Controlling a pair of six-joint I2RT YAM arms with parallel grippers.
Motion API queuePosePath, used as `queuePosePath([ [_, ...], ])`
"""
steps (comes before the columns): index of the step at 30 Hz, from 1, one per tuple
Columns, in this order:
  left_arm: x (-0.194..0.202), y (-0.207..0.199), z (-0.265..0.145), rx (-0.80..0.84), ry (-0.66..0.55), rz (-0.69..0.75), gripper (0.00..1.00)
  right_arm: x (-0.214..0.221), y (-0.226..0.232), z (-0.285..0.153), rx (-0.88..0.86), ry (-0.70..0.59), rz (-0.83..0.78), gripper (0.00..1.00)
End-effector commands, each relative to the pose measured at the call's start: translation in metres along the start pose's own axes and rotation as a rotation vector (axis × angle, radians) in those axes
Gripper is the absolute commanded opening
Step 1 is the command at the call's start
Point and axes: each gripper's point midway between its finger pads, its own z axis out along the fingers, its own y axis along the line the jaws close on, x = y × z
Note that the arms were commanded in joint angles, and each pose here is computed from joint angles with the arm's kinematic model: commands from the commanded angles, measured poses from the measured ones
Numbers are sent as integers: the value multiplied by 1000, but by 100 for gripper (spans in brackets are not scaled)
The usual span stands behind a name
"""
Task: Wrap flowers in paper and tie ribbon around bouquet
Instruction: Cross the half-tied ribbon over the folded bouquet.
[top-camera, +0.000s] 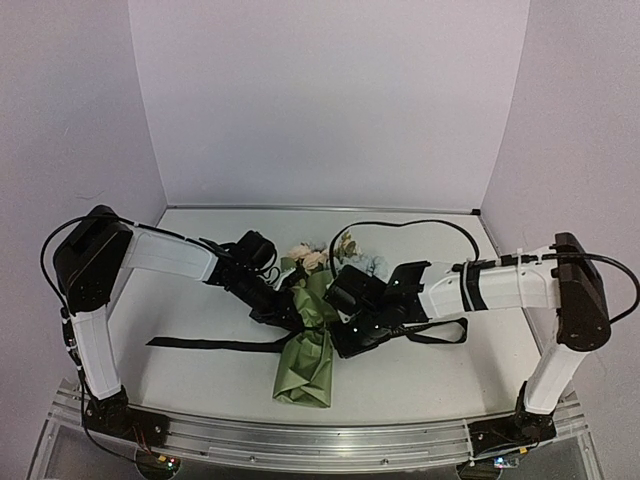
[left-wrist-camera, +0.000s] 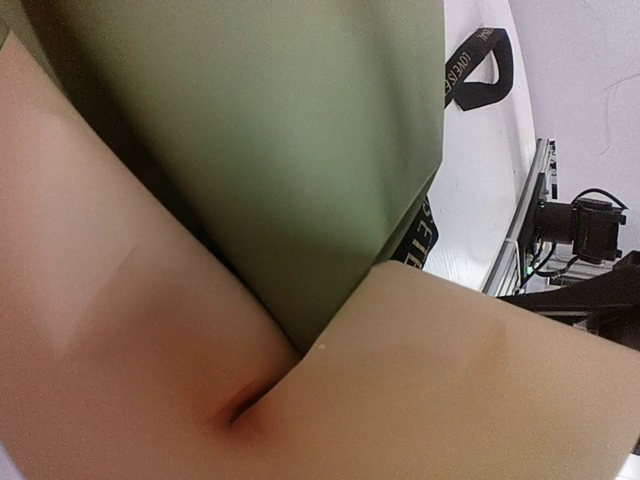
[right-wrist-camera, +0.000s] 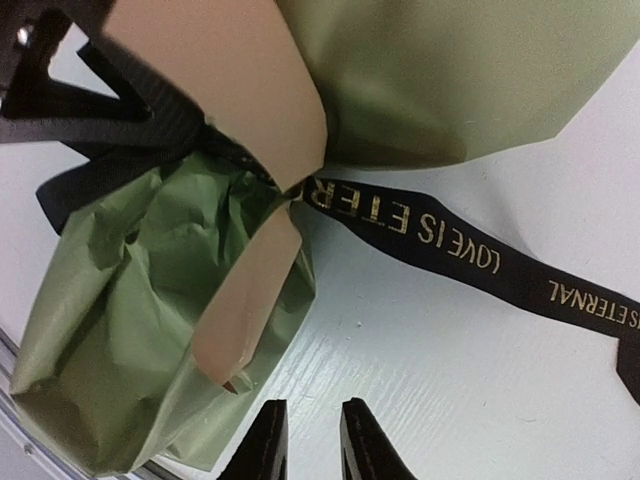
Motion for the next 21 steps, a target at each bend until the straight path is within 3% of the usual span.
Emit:
queuePosePath([
  [1,-17,-3,-2,0,-46,16,0,-14,0,-26,-26,-101,27,27],
  [9,-14,-3,-1,3,-36,15,0,-33,15,-36,-83,-178,13,30],
  [14,-13,-1,0,0,-29,14,0,-26,34,-15,-123,-129,1,24],
  [21,-1,4,7,14,16,5,0,-7,44,16,-158,-48,-37,24],
])
